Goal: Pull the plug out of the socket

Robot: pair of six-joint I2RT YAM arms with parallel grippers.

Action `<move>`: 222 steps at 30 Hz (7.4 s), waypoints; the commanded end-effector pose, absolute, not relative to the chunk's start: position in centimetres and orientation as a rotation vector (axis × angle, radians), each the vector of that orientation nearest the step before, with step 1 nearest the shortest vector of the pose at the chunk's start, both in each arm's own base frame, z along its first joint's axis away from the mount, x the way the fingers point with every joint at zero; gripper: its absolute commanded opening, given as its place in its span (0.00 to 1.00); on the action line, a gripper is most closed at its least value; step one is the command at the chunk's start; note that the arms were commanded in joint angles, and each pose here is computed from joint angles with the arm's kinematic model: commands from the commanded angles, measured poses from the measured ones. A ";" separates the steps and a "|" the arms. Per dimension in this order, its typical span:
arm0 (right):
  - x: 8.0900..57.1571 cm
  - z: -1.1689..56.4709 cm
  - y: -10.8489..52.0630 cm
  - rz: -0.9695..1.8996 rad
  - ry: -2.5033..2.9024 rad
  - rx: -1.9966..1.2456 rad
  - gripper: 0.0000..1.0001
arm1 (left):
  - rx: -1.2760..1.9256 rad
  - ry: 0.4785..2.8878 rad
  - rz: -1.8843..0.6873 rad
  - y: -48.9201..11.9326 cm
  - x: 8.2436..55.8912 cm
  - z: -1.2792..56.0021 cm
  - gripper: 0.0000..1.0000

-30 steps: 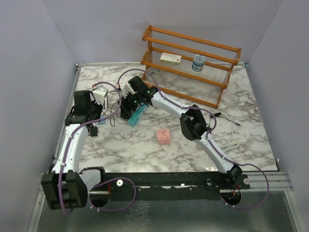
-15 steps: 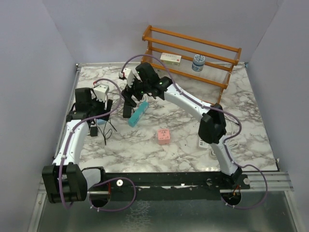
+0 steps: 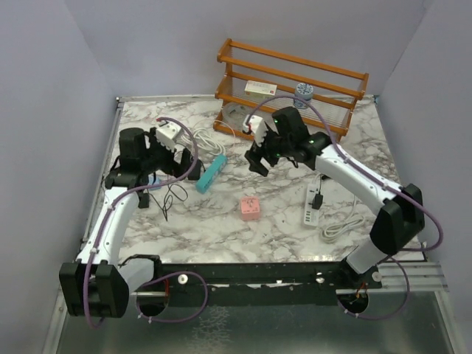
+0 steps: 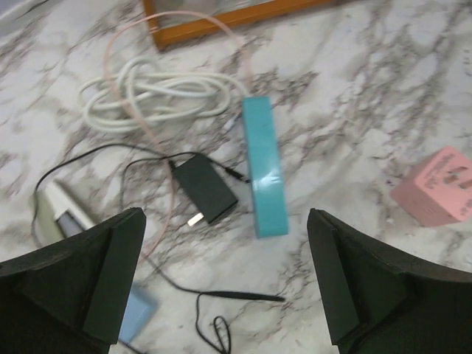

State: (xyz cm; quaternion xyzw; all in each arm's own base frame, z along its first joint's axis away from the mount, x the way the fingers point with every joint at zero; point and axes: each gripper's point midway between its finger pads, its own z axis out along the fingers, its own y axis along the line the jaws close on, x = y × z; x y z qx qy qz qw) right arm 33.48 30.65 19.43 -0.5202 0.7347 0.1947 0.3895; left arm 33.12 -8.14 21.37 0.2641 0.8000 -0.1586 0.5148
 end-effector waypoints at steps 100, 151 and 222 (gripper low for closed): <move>27.5 6.9 10.8 0.279 2.533 -1.179 0.14 | 1.211 1.716 -0.529 -24.1 30.2 18.4 0.99; 27.1 5.4 12.0 0.595 2.582 -0.956 0.00 | 1.151 1.706 -1.012 -46.8 25.4 4.8 0.95; 30.1 11.3 9.0 0.252 2.257 -0.894 0.01 | 0.902 2.116 -0.876 -42.9 25.1 -5.3 0.83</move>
